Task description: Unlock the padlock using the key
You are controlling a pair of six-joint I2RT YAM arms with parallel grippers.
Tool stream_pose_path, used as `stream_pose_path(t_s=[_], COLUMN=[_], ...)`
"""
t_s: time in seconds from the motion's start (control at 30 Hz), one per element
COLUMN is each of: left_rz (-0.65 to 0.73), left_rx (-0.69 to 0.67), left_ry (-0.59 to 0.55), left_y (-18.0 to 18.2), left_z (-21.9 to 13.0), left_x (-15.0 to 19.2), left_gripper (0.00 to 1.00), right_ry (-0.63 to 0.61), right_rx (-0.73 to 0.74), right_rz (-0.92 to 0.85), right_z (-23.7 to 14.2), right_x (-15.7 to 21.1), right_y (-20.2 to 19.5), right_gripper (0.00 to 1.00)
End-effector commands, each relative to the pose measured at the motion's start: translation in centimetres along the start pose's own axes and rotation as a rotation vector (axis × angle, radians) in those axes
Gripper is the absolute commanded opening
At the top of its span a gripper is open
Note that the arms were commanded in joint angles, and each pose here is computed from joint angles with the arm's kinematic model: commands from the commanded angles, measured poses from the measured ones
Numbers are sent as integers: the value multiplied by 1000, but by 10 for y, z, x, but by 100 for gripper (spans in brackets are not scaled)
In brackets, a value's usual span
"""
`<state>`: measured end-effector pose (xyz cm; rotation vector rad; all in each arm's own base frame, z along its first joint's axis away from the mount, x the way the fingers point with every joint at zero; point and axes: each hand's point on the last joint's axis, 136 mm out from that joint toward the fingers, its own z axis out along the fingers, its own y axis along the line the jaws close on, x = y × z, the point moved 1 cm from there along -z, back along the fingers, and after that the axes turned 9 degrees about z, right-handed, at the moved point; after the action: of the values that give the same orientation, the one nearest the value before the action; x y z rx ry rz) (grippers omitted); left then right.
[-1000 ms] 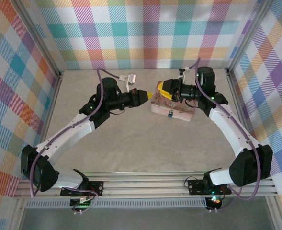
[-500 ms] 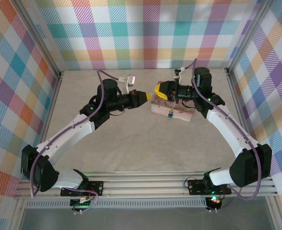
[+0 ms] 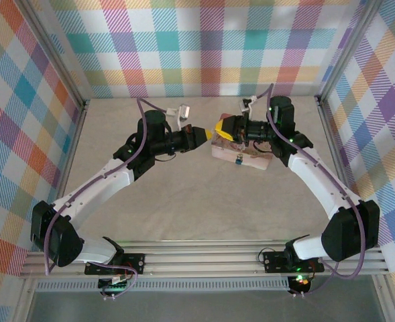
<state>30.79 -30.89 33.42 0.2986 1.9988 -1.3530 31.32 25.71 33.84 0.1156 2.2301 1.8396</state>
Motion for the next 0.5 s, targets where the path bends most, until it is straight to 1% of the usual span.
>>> stream_pose_path(t_s=[0.0,0.2,0.37,0.47], left_rz=[11,2,-1,-1], left_rx=[42,42,42,40], left_ry=[-30,-37,-35,-29], left_y=[-8,-8,-7,-6], left_z=[0,0,-1,-2], left_x=[-11,-12,-10,-8], left_gripper=[0,0,0,0], right_ry=[26,33,39,35], right_rx=[-25,-24,-29,-27], right_rz=[-41,-43,-54,-64], right_z=[5,7,7,7], right_x=[4,5,6,7], right_y=[4,2,3,2], right_gripper=[21,17,5,1])
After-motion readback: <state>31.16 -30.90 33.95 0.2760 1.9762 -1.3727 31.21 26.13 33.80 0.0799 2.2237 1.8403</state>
